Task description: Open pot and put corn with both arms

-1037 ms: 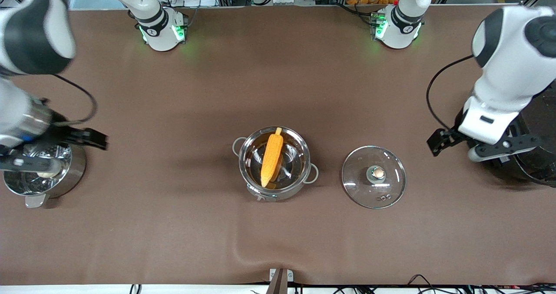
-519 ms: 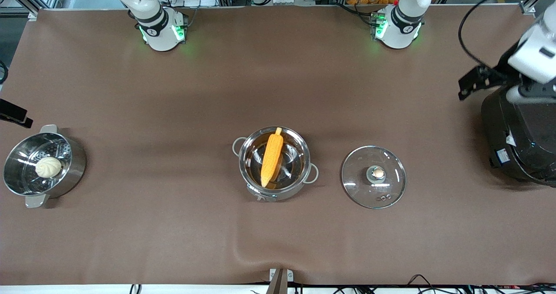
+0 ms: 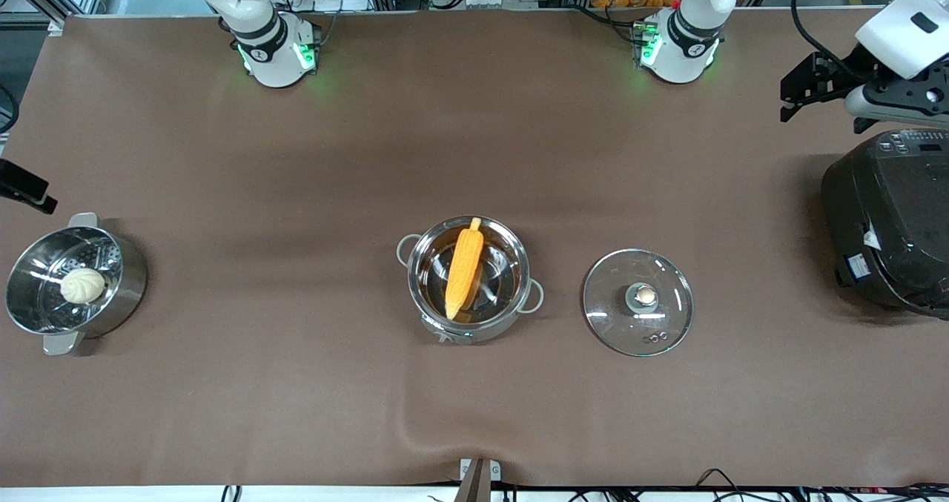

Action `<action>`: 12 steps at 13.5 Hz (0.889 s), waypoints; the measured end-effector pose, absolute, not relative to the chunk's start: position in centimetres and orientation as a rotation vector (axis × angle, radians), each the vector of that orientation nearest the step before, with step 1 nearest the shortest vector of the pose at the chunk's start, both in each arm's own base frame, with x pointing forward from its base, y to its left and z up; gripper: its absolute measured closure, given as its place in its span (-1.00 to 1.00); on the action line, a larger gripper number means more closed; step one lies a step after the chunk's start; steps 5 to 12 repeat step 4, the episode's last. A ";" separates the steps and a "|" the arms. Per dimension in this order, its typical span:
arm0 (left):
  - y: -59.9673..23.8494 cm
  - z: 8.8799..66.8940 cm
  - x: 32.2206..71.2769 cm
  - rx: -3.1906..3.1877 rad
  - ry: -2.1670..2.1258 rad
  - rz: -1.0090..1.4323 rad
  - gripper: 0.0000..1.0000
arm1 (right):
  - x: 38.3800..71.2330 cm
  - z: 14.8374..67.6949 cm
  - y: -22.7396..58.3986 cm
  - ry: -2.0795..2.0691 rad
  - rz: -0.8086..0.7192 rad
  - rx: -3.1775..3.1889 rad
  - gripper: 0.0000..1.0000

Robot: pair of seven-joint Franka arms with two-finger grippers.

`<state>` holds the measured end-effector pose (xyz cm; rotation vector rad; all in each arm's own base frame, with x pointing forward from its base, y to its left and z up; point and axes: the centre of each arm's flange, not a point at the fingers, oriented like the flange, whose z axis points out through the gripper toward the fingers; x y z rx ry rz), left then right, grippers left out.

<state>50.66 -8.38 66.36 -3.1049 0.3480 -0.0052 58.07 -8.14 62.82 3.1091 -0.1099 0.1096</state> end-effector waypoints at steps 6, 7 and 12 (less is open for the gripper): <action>-8.5 66.6 50.7 -3.105 0.352 -0.014 -1.00 | 56.9 63.2 -8.1 -0.117 0.105 3.110 -1.00; -8.5 66.6 50.7 -3.105 0.352 -0.014 -1.00 | 56.9 63.2 -8.1 -0.117 0.105 3.110 -1.00; -8.5 66.6 50.7 -3.105 0.352 -0.014 -1.00 | 56.9 63.2 -8.1 -0.117 0.105 3.110 -1.00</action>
